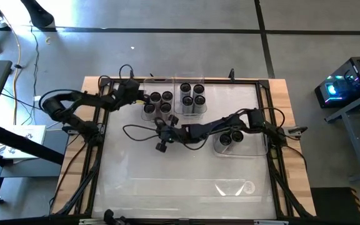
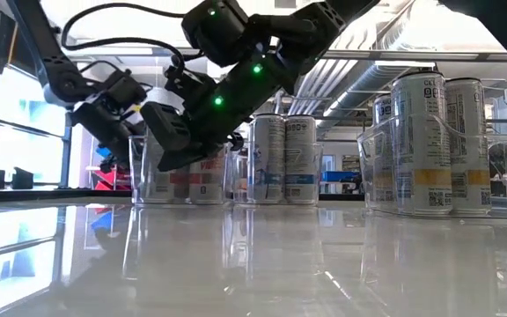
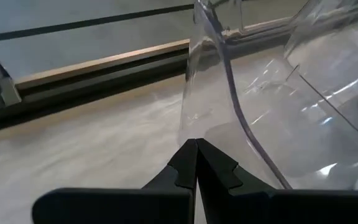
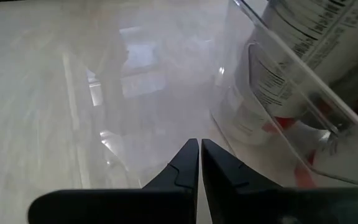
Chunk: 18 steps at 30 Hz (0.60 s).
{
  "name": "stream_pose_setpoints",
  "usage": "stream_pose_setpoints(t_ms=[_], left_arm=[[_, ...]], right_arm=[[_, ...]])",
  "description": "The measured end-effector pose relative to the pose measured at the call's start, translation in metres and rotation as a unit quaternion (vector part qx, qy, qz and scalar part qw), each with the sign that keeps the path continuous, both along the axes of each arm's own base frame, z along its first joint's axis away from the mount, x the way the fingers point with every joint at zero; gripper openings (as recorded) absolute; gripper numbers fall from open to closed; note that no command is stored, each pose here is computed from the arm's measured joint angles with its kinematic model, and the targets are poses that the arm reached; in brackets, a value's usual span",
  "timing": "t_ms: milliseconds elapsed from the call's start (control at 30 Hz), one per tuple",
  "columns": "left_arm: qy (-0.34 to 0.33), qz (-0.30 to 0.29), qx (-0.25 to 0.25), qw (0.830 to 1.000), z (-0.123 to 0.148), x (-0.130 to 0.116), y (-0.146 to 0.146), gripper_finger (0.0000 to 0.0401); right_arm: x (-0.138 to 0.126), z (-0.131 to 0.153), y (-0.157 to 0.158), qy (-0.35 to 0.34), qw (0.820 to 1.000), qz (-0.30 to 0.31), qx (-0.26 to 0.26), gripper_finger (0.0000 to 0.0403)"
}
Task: Sort soda cans
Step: Move the bottom left transparent bin to the top left of the table
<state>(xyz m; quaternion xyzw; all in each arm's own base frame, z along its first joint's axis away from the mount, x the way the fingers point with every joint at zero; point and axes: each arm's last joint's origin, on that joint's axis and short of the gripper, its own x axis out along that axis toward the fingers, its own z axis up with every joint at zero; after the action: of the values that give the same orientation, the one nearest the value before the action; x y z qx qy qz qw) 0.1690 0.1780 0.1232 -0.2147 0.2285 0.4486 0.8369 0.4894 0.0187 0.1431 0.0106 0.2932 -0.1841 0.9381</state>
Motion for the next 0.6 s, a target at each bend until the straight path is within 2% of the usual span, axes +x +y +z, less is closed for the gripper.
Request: stream_pose_setpoints(t_ms=[167,333,467,600], left_arm=[[0.026,-0.010,-0.002,1.000,0.004,0.000,0.000,0.0000],[0.066,0.004,0.014,0.998,0.017,-0.009,-0.007,0.0000],[0.088,0.007,0.028,0.996,0.034,-0.019,-0.018,0.0000],[0.101,-0.007,0.038,0.994,0.050,-0.026,-0.035,0.0000]], right_arm=[[-0.002,0.005,0.010,0.001,1.000,0.007,-0.011,0.0012],[-0.012,0.031,0.029,0.014,0.999,0.045,-0.024,0.0012],[-0.033,0.059,0.059,0.054,0.992,0.111,-0.025,0.0012],[-0.069,0.096,0.086,0.109,0.981,0.158,-0.029,0.0012]])
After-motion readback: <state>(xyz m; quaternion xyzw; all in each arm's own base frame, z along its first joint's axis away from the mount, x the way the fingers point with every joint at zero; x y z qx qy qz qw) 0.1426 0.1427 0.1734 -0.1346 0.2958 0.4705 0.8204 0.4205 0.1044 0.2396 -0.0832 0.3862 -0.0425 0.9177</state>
